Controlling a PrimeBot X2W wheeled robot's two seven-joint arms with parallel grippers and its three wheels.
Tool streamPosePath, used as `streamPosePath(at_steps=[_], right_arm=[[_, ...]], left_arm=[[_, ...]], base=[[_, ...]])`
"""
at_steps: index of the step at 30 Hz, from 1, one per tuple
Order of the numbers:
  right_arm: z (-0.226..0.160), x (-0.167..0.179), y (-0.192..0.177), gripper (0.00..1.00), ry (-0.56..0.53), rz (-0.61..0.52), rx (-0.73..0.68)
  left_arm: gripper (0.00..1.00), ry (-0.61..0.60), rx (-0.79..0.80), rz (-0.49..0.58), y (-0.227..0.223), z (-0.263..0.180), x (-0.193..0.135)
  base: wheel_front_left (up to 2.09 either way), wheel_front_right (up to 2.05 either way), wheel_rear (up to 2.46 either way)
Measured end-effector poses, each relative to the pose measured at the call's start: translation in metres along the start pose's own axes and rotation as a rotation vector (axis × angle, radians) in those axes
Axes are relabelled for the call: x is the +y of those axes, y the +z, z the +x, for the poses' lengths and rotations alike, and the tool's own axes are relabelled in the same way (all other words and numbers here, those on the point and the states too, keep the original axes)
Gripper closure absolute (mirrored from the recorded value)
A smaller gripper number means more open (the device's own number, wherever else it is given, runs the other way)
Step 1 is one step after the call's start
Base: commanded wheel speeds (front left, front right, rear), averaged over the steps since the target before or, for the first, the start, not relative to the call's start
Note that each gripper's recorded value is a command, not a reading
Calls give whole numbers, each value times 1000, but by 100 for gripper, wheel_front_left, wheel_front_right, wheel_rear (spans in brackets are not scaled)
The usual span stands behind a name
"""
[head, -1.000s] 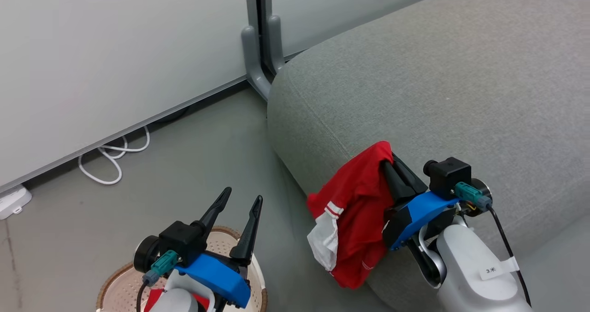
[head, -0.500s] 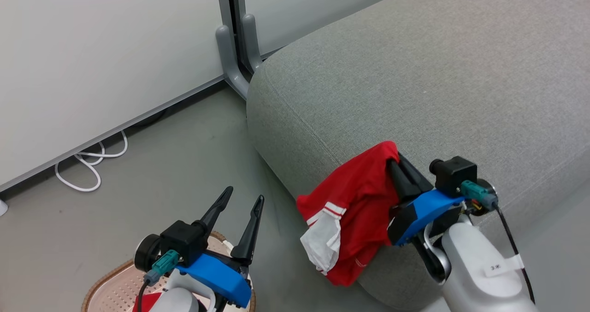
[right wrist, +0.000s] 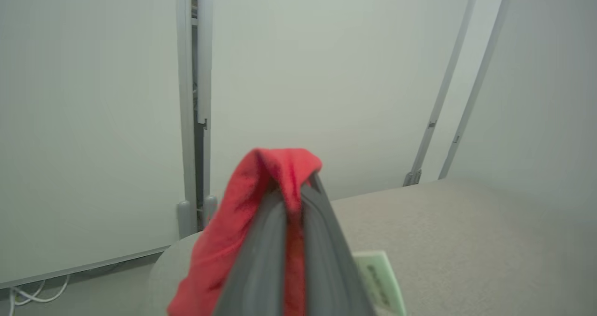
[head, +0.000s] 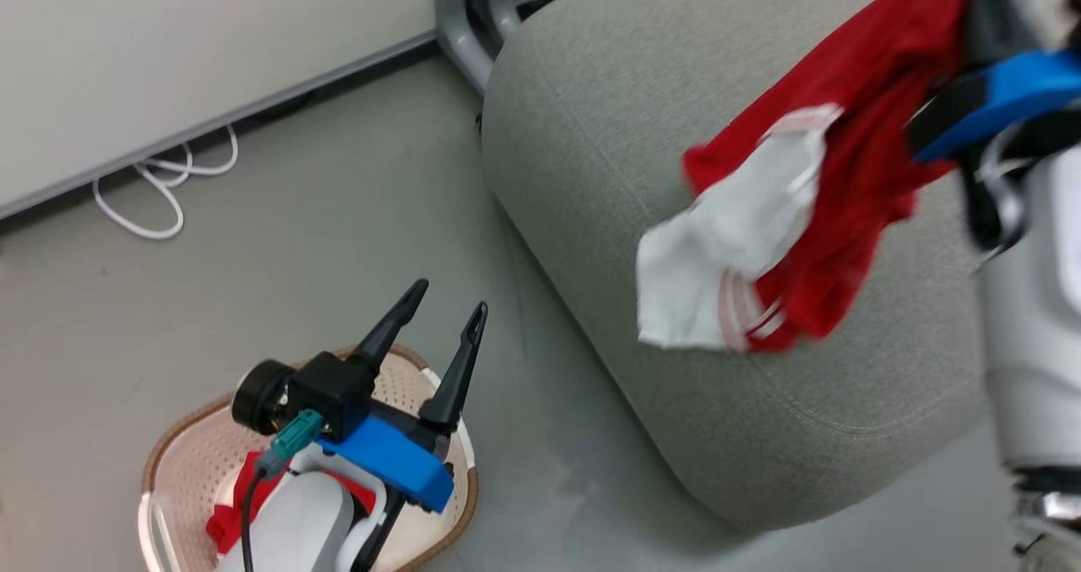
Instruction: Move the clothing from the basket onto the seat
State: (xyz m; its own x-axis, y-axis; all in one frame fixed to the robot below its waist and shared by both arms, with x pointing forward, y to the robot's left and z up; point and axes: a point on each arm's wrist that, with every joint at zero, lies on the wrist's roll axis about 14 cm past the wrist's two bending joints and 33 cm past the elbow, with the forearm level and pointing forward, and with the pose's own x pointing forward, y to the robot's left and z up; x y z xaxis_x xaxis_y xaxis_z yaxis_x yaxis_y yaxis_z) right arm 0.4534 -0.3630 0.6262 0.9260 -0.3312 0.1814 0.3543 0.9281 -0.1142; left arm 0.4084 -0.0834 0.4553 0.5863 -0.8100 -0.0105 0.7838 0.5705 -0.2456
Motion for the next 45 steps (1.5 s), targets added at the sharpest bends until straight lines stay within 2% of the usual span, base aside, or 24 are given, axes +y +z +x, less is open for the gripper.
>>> streamPosePath(at_steps=[6,9,12,16,19,22,26,30,31,32,33,34,35,45], right_arm=[[48,-38,32,100,-85,-163,-43],[66,-60,40,100,-146,-195,-56],[79,-73,33,100,-194,-195,-55],[92,-81,-7,100,-231,-178,9],[94,-80,-54,100,-241,-165,92],[85,-71,-111,100,-236,-162,197],[59,-58,-177,100,-215,-177,345],[40,-49,-198,100,-218,-160,389],[38,-49,-198,92,-220,-163,386],[37,-50,-196,75,-223,-165,384],[36,-51,-194,51,-223,-169,380],[35,-52,-192,15,-223,-171,380],[33,-54,-191,0,-222,-175,379],[24,-53,-166,0,-173,-183,353]], left_arm=[[0,12,-11,-3,-4,6,24],[0,24,-13,-4,-9,9,39],[0,28,-18,-6,-15,14,52],[0,34,-15,-9,-27,19,70],[0,46,1,-10,-40,19,86],[0,58,20,-13,-54,19,99],[0,63,53,-35,-71,14,100],[0,62,52,-38,-68,14,98],[0,63,49,-37,-66,14,97],[0,65,47,-36,-64,14,97],[0,66,46,-35,-62,14,97],[0,67,44,-31,-60,14,97],[0,68,41,-30,-57,14,96],[0,104,15,-54,-32,4,78]], base=[[0,0,0],[0,0,0],[0,0,0],[0,0,0],[0,0,0],[0,0,0],[0,0,0],[0,0,0],[0,0,0],[0,0,0],[0,0,0],[0,0,0],[0,0,0],[0,0,0]])
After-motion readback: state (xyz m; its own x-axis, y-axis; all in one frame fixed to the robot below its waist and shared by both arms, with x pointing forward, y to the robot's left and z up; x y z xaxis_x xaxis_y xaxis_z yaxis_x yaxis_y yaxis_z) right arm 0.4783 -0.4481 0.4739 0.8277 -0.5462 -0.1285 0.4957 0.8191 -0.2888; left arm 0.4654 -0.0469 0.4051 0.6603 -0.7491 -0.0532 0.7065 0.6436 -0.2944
